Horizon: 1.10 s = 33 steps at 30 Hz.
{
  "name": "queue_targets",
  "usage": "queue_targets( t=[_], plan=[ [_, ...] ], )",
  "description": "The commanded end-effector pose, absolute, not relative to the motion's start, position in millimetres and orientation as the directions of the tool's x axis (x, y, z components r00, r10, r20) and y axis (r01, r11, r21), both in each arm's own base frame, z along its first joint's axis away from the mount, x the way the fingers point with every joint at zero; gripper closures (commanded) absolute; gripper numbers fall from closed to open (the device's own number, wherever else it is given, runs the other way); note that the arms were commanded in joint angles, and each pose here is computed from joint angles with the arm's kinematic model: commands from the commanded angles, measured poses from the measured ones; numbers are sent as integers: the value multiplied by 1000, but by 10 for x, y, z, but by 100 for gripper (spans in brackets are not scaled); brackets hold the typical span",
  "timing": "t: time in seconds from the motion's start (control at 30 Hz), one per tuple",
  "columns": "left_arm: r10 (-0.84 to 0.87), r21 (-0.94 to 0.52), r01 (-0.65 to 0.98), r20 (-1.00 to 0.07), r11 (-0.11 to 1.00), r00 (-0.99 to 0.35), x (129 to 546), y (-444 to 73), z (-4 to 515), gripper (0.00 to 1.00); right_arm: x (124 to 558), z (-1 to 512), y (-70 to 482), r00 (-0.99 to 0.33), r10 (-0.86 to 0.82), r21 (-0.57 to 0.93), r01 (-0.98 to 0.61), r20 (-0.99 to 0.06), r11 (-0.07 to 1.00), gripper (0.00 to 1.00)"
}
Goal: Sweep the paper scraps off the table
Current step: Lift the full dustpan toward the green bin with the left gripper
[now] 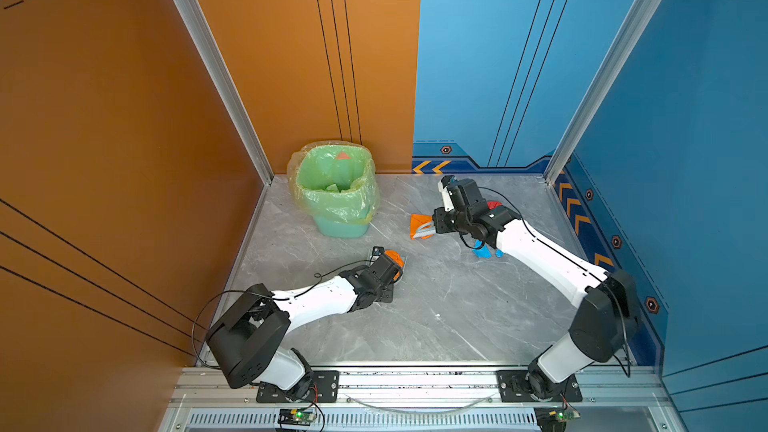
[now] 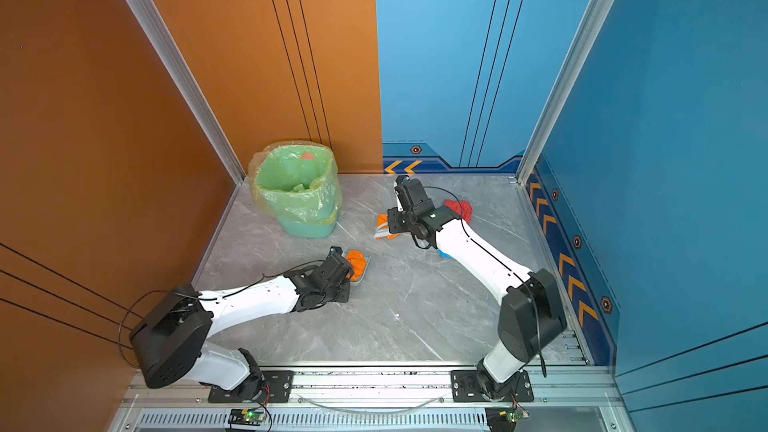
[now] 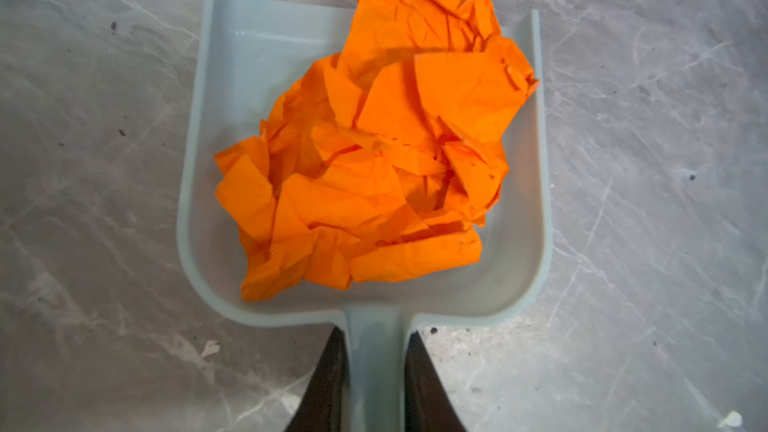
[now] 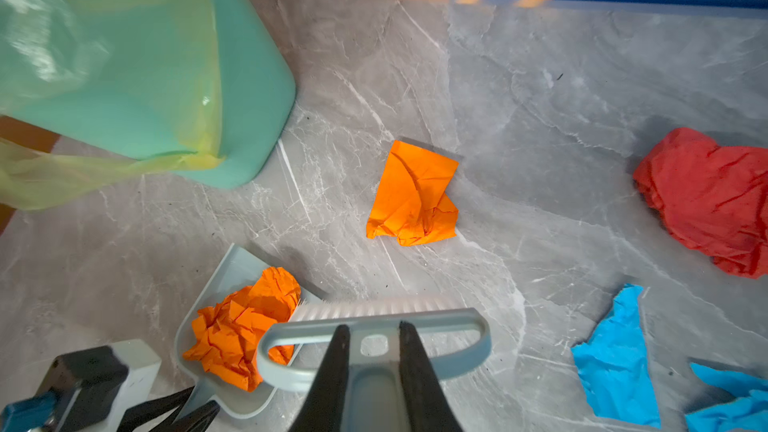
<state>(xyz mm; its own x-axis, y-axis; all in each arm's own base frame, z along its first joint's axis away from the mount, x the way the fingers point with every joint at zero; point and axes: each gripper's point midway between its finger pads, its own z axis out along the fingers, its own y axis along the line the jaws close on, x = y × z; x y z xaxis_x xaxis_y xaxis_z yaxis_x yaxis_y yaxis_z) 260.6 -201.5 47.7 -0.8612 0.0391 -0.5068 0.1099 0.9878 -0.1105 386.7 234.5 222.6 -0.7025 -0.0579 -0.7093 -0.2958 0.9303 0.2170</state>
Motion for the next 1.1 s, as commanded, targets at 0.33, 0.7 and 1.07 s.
queue_targets(
  t=[0.33,0.7,1.07],
  plan=[
    [87,-94,173,-584,980,-807,2656,-2007,1151,100,3624,2305,1836,-686,45,243,-195,-726,950,100],
    [152,-139,294,-611,946,-777,2594,-2203,1727,100,3590,2169,1746,-699,69,258,-169,-712,951,100],
    [174,-152,379,-695,913,-698,2675,-2316,2535,100,3538,2105,1692,-703,78,272,-168,-707,948,100]
  ],
)
